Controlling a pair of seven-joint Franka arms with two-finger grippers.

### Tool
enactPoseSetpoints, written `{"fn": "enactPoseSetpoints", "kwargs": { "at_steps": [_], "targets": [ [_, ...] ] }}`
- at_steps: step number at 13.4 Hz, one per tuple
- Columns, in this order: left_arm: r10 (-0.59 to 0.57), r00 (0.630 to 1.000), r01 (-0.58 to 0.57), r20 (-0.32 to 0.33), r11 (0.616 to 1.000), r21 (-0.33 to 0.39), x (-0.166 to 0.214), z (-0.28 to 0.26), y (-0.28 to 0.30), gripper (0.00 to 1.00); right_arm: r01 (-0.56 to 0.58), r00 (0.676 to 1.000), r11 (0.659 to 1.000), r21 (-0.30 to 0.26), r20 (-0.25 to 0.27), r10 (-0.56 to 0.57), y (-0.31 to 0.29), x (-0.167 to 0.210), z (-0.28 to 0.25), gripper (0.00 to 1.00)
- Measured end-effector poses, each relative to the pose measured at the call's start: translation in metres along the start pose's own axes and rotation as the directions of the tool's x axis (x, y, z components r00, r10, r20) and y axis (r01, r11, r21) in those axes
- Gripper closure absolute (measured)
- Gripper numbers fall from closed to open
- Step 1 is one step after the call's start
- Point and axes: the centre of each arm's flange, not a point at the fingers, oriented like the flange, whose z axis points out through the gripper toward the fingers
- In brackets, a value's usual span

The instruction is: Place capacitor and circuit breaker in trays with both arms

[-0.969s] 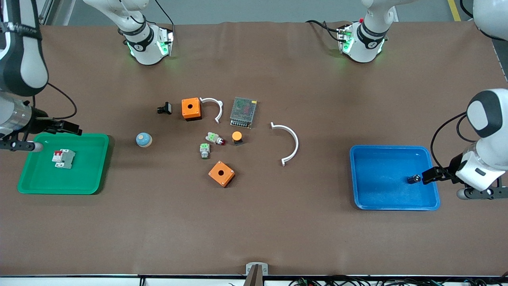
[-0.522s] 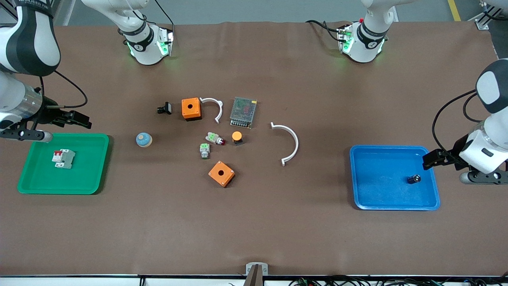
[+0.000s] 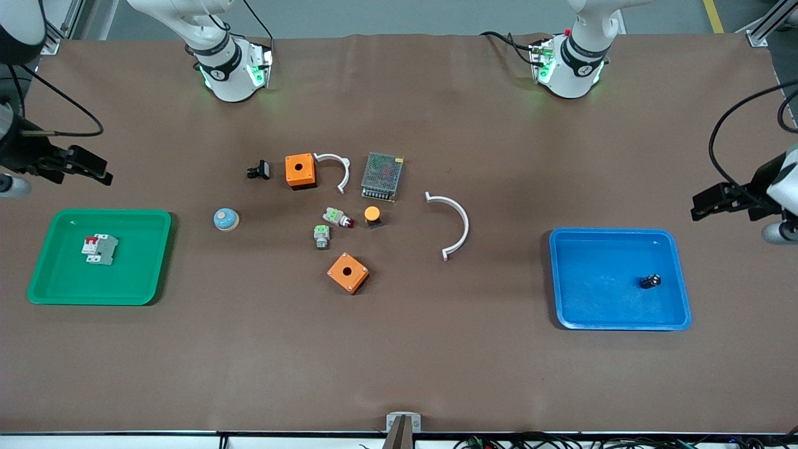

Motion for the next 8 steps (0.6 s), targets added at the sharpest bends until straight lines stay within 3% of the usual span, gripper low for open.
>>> {"fn": "enactPoseSetpoints", "kwargs": {
  "at_steps": [2,8],
  "targets": [
    [0.030,0.999,-0.030,-0.022,0.999,0.013,-0.018,-0.030,0.022,0.00,0.000,0.999,1.000,-0.001,-0.032,0.000,0.000,0.004,-0.015,0.00],
    [0.053,0.998,-0.053,0.037,0.998,0.023,-0.076,-0.038,0.050,0.00,-0.002,0.998,1.000,-0.005,-0.068,0.002,0.001,0.022,-0.028,0.00]
  ]
}}
